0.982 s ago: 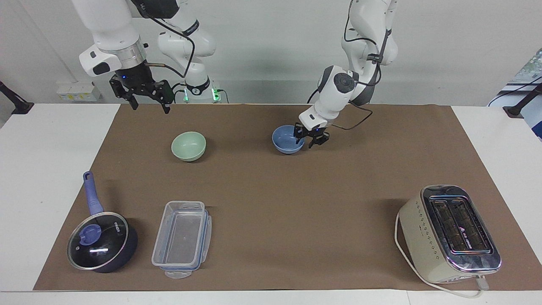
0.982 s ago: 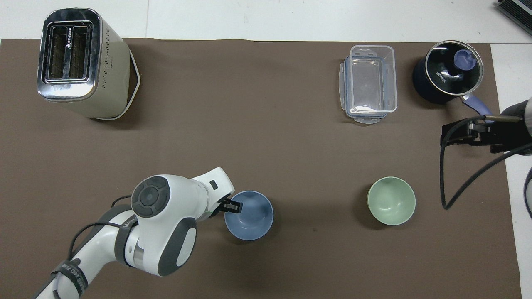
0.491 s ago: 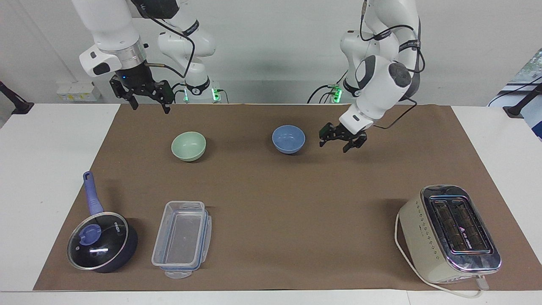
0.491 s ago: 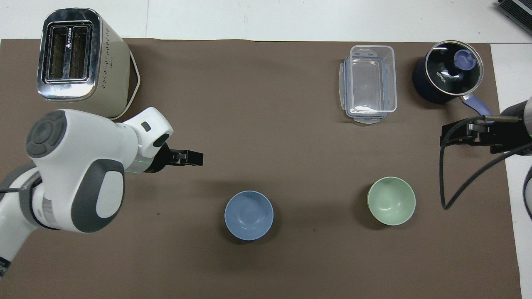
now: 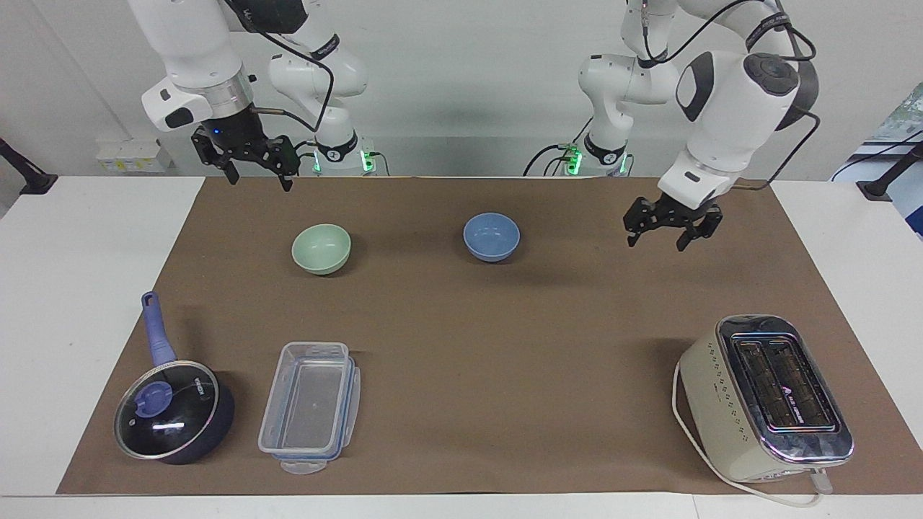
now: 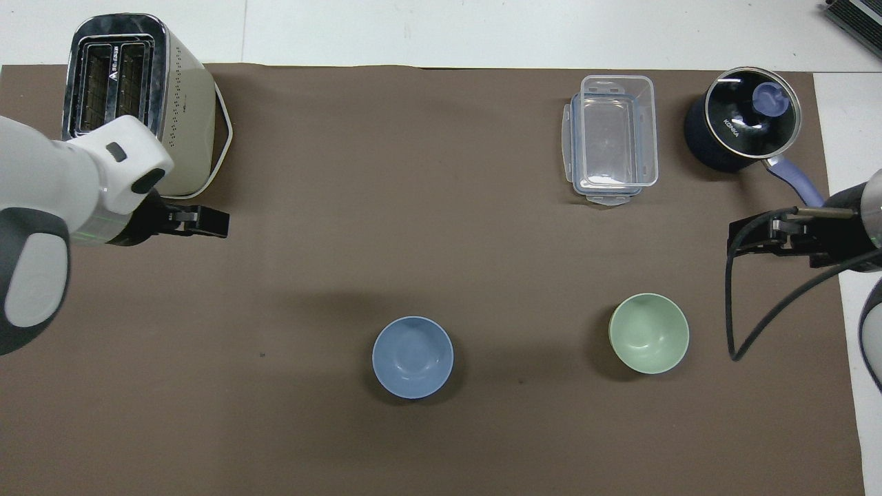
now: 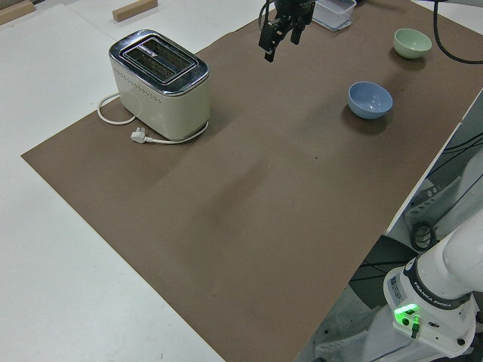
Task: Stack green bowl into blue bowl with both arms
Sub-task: 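Release the blue bowl and retract the left gripper to rest, then reach the right gripper to the green bowl rim and grasp it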
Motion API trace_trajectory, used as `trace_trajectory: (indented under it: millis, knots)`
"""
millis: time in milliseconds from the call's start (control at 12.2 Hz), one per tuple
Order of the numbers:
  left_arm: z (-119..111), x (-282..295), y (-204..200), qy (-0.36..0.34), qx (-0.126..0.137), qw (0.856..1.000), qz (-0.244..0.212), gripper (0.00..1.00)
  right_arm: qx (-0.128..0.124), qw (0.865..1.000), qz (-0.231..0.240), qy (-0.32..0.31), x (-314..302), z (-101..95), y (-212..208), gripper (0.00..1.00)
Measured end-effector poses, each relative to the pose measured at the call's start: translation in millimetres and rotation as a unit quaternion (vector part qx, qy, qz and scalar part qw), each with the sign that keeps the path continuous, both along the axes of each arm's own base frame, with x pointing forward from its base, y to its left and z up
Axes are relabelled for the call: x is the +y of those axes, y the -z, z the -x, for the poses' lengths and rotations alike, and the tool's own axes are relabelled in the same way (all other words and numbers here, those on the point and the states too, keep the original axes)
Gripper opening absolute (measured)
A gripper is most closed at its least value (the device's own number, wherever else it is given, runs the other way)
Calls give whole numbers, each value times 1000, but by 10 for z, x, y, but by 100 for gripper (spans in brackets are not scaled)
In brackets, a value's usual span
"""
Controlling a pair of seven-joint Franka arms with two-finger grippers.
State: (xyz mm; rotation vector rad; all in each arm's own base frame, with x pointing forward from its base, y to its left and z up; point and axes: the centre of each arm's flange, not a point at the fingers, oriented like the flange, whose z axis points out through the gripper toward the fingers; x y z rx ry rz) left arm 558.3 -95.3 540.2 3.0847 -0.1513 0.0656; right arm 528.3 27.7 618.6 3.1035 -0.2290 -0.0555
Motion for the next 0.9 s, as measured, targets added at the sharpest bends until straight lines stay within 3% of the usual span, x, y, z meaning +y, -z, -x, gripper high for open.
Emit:
trace_trajectory:
  millis: [409,655,900]
  knots:
    - [-84,693,-403,-11,5,1000,-8,100,2,1000,-2,-13,-107,154,761,100]
    - [-71,759,-548,-14,24,1000,-10,100,8,1000,-3,-13,-154,220,1289,100]
    - [-130,767,-745,-13,23,999,-27,100,8,1000,-5,-21,-180,349,1908,100]
